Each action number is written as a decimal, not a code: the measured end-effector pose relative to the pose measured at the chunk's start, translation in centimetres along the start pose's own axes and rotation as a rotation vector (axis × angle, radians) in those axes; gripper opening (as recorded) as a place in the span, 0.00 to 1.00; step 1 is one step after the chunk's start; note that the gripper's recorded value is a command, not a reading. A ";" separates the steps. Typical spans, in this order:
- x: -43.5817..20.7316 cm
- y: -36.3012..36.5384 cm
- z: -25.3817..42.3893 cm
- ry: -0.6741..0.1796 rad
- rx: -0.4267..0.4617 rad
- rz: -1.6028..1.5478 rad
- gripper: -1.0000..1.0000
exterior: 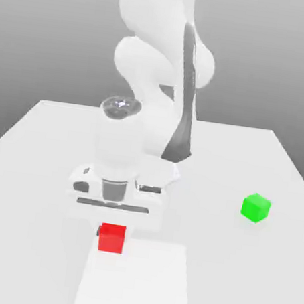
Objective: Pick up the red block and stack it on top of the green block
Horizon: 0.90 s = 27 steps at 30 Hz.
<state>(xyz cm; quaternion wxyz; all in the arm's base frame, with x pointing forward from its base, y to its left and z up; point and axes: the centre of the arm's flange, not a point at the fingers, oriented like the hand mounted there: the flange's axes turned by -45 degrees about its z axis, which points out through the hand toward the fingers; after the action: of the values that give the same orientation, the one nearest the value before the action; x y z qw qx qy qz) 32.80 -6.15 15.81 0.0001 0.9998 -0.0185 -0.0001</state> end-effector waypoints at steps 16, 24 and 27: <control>-3.2 -19.2 -7.9 0.013 0.017 -0.745 0.00; -14.2 -31.1 -8.9 0.007 0.011 -1.382 0.00; -19.2 -33.7 -8.9 0.001 0.002 -1.608 0.00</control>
<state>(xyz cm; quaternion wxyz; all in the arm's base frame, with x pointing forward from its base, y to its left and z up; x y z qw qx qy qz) 14.88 28.27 24.66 -0.0008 0.7072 0.7070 0.0002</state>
